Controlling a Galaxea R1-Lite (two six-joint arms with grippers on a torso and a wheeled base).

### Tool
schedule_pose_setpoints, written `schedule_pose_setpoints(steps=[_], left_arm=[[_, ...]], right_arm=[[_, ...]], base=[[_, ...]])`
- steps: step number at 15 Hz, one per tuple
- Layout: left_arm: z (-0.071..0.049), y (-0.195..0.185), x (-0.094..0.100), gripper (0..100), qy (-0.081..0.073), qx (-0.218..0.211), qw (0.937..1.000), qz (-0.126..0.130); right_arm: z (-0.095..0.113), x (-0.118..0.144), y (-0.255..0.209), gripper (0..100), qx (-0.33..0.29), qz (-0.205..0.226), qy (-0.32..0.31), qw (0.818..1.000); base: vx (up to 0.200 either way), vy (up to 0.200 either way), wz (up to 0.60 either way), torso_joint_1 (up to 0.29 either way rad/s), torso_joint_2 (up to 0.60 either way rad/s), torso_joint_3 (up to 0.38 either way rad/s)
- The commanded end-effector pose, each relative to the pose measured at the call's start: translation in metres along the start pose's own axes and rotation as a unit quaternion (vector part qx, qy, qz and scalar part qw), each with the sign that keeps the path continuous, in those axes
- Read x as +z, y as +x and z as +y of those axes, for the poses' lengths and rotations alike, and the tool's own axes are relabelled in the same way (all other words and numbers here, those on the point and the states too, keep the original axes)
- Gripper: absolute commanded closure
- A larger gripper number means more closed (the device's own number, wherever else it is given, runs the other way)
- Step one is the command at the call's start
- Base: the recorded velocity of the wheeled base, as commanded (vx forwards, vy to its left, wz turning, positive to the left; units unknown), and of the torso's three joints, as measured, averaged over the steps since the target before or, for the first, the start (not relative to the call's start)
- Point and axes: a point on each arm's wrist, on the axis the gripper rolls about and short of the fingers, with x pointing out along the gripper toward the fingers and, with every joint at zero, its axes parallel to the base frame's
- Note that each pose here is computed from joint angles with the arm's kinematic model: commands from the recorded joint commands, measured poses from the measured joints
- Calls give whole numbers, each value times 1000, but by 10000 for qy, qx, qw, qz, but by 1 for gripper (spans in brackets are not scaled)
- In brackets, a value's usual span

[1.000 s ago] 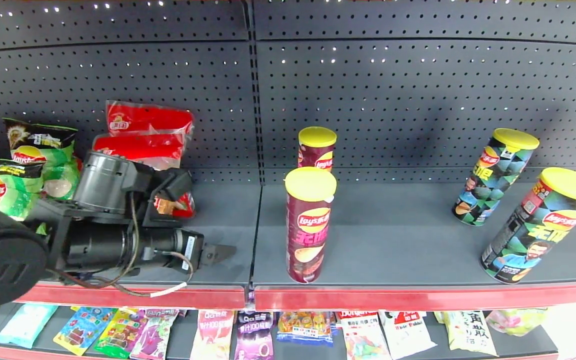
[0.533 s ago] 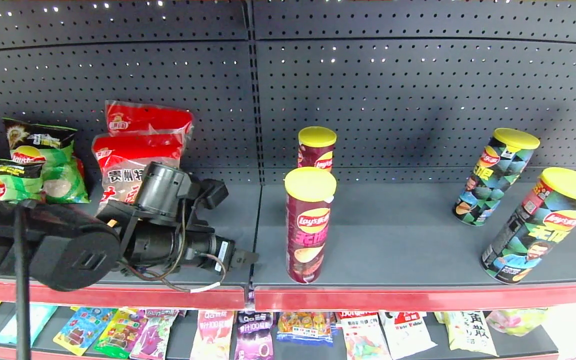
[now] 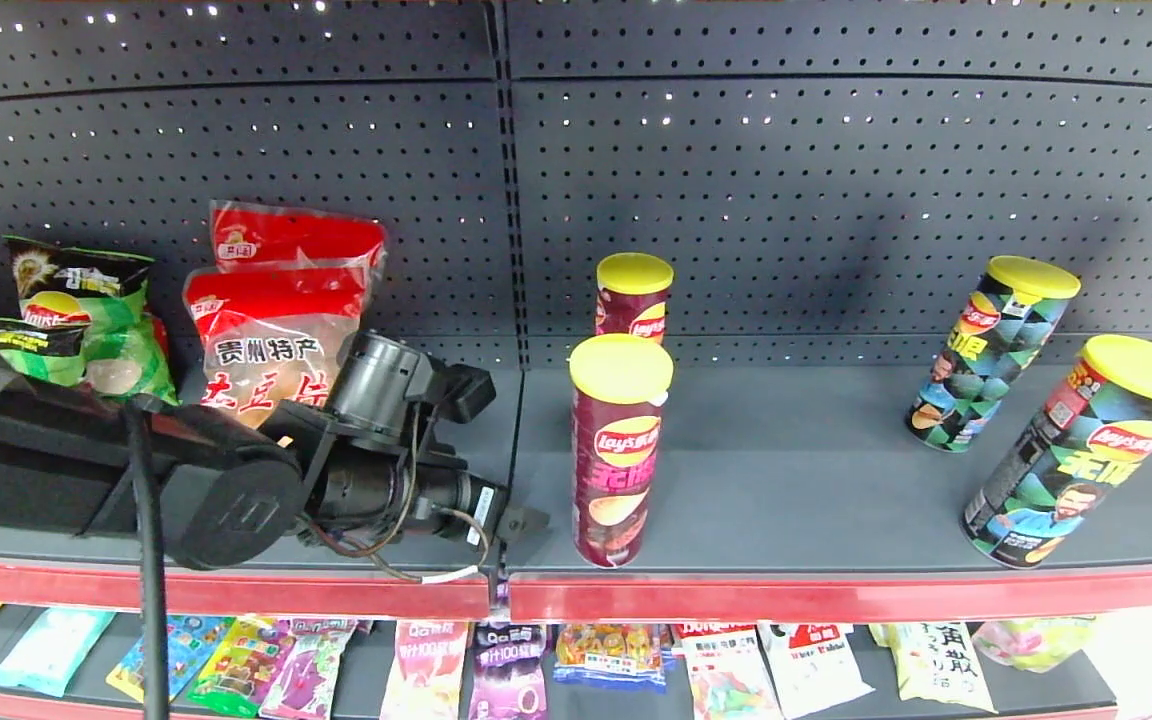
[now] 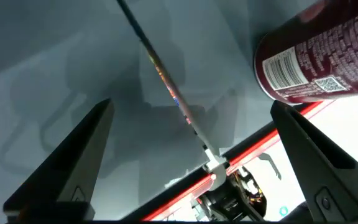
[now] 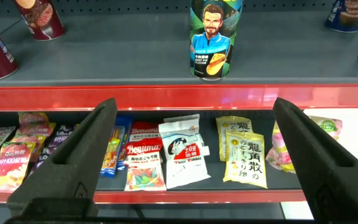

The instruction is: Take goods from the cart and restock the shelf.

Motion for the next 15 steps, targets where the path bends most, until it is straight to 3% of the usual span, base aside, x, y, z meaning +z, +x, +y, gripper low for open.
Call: schedule_pose_setpoints(steps=[1,5,15], left_arm=[[-4,3,-1,0,39,-37,10000,49],[-7,9,-3,0,144,-77,9998,118],[-8,26,7,0,241,-51,9997,79]], right_arm=[[0,0,0,0,-4,6,1,10000],[0,0,0,0,4,6,1,10000],[0,0,0,0,-4,6,1,10000]], base=[[0,0,0,0,0,0],[0,0,0,0,0,0],[0,0,0,0,0,0]])
